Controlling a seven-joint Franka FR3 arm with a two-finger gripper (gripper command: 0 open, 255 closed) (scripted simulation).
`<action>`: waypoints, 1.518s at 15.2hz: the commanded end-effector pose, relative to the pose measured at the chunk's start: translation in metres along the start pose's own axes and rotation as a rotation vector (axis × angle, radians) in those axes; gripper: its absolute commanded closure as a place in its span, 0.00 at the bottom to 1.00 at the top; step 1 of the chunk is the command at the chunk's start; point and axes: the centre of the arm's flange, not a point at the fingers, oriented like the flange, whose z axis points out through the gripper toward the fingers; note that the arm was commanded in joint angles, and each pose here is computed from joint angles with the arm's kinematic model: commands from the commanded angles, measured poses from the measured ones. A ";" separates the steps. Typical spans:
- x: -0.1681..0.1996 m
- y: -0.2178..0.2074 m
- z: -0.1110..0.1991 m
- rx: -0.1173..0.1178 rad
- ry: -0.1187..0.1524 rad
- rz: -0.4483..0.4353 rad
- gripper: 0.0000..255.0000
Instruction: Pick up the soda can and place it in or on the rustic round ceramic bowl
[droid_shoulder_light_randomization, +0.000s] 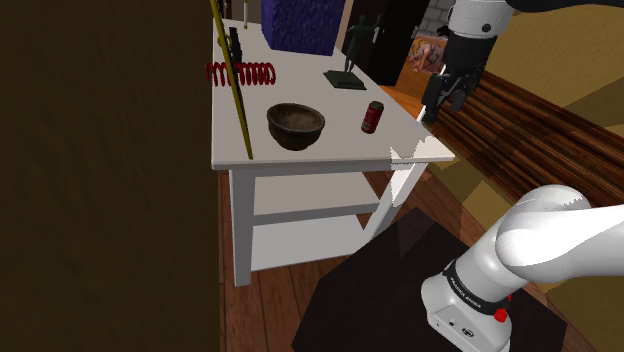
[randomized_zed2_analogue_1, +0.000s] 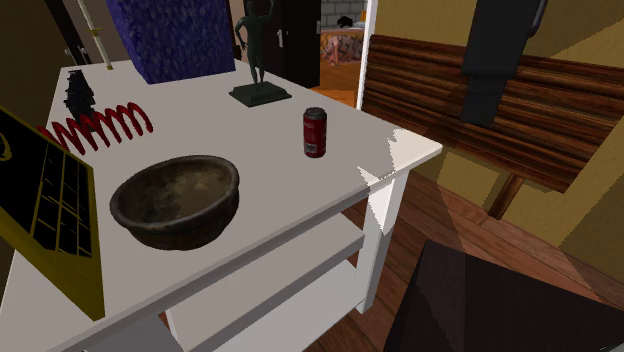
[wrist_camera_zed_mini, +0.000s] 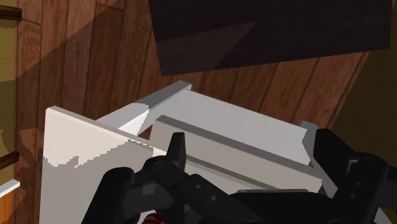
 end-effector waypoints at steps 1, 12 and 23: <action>0.000 0.000 0.000 0.000 0.000 0.000 0.00; 0.113 0.076 0.054 0.062 0.025 -0.015 0.00; 0.229 0.148 0.109 0.123 0.051 -0.030 0.00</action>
